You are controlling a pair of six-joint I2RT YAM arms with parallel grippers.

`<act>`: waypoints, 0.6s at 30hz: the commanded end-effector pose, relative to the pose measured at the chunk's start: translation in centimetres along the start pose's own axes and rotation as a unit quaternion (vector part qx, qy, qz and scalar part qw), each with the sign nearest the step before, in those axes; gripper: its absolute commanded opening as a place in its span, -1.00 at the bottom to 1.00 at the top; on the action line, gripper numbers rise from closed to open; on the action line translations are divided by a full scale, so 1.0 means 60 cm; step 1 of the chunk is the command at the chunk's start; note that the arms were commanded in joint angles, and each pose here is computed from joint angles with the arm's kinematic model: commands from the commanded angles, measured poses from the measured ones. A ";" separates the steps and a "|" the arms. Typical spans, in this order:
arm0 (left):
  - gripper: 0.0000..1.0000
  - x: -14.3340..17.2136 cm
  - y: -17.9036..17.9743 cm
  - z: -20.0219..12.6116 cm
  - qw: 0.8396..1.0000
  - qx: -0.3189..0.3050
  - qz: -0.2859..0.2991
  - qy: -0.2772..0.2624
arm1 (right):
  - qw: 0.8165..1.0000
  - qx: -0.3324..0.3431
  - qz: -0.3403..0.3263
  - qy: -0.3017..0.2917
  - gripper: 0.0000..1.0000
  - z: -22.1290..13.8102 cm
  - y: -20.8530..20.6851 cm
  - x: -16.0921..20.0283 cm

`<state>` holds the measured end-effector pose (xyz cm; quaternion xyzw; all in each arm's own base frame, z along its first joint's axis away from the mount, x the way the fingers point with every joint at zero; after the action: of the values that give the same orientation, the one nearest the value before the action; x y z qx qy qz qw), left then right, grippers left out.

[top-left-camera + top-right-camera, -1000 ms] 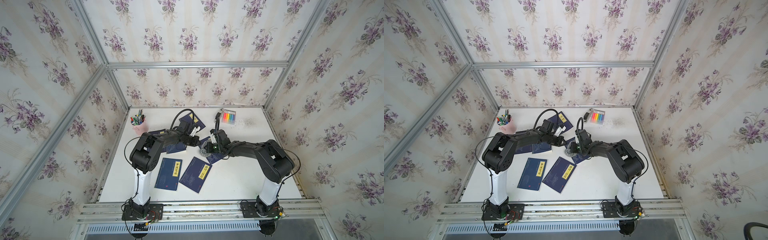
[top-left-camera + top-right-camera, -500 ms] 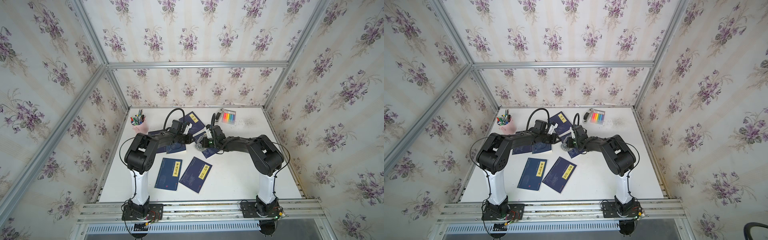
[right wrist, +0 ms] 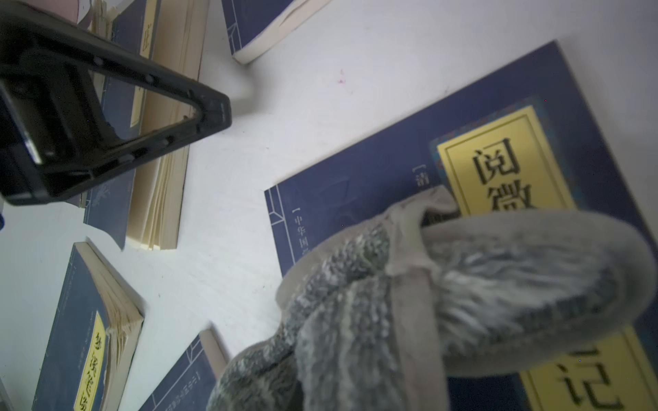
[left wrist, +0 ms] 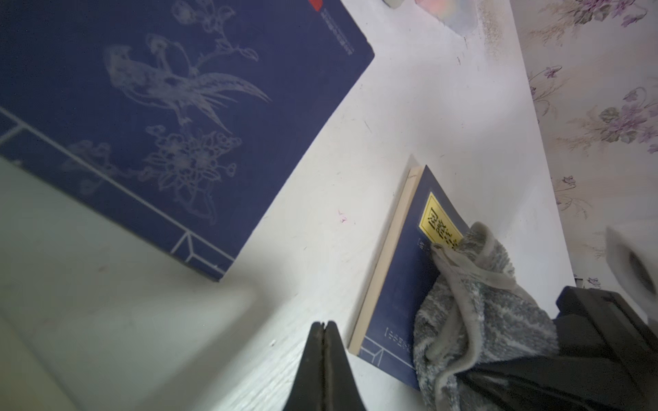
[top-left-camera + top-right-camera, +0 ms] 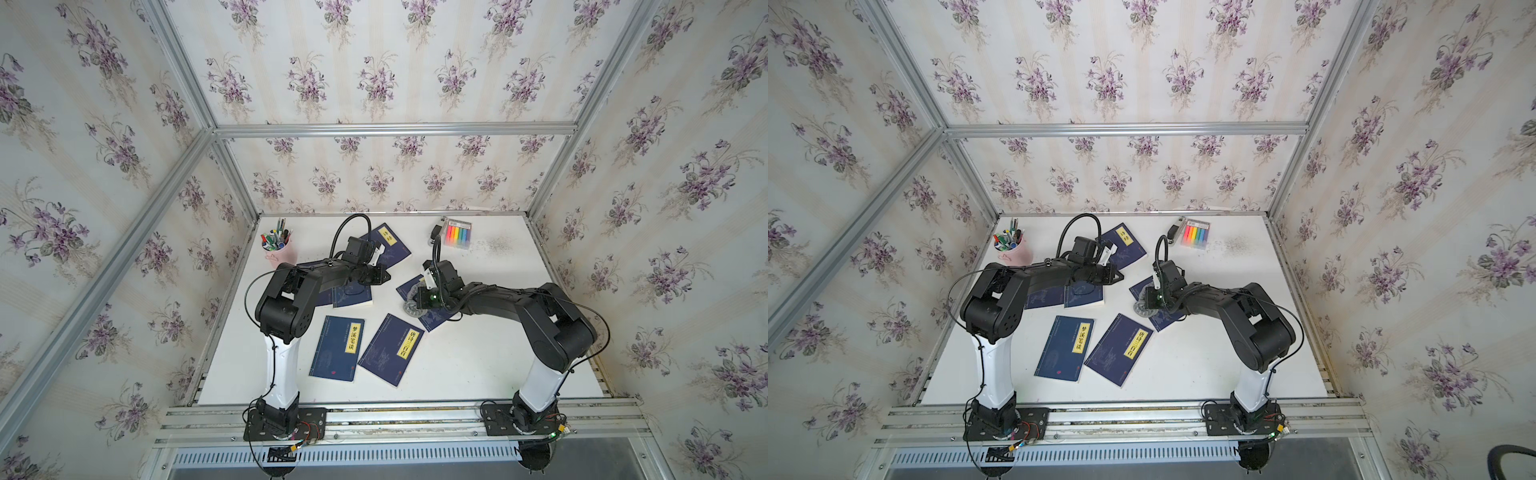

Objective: Wipe the cover of the book
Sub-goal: Wipe the dirt from the cover of the book.

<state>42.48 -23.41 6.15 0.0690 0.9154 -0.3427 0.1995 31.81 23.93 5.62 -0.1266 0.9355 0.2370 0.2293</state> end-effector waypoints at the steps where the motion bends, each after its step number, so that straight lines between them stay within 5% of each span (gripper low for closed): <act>1: -0.99 0.013 -0.003 0.013 0.999 -0.017 0.016 0.029 | 0.998 0.020 0.009 0.055 -1.00 -0.001 -0.016 0.046; 18: -0.98 0.041 -0.032 0.057 0.994 0.003 0.040 0.100 | 0.999 0.016 0.020 0.042 -1.00 0.060 -0.014 0.001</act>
<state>42.11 -26.64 4.61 0.1259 0.9249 -0.3251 0.1518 34.32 26.20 5.09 -0.1311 0.9258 0.2640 0.2369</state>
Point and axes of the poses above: each gripper's point midway between its finger pads, its own z axis out along the fingers, its own y axis along the line the jaws close on, x = y × z, the point moved 4 cm from there along -z, back along the fingers, and after that the axes turned 5 degrees about -z, right-handed, at the moved point
